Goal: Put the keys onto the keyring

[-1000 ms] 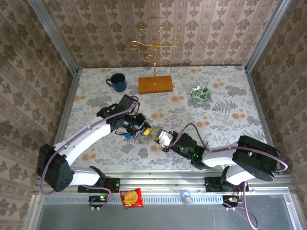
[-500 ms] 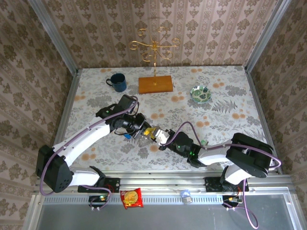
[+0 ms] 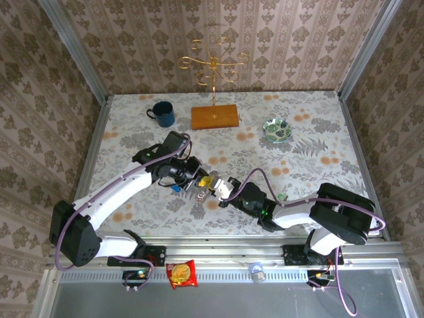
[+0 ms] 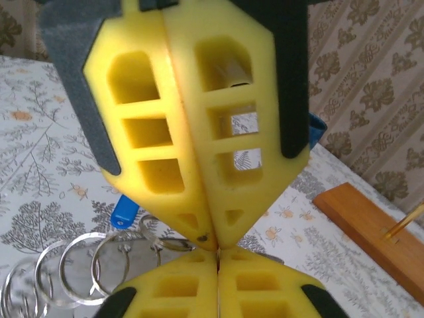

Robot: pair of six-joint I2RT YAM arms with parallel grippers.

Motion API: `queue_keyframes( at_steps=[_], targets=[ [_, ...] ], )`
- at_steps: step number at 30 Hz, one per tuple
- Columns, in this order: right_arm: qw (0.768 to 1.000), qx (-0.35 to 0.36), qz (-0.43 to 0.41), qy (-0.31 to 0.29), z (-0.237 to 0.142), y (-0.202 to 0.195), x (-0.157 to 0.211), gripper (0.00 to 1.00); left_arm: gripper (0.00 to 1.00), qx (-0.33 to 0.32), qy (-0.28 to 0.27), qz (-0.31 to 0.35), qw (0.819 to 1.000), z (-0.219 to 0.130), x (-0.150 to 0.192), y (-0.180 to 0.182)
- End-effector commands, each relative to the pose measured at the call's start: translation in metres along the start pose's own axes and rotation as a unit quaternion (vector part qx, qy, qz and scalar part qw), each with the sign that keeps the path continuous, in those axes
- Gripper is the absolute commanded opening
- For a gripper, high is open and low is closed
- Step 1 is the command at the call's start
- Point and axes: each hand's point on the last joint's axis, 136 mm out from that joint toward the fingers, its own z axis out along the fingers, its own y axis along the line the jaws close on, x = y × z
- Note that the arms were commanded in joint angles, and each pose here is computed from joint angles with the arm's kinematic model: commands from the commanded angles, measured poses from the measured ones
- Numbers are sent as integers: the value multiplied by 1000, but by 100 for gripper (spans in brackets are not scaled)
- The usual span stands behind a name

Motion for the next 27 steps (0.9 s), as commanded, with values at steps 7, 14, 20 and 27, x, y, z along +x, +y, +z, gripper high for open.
queue_keyframes(
  at_steps=[7,14,20,27],
  targets=[
    [1000,4,15,-19,2,-6,-19,0,53,73,-74,87,991,-25,-19,-21],
    [999,-32,32,25,-5,-6,-9,0,62,86,-257,445,854,-81,-51,-59],
    [995,-70,45,55,-17,-7,-6,0,55,56,-339,709,616,-92,-43,-47],
    [990,-107,36,83,-33,-9,-10,0,50,48,-291,874,386,-70,-17,-24]
  ],
)
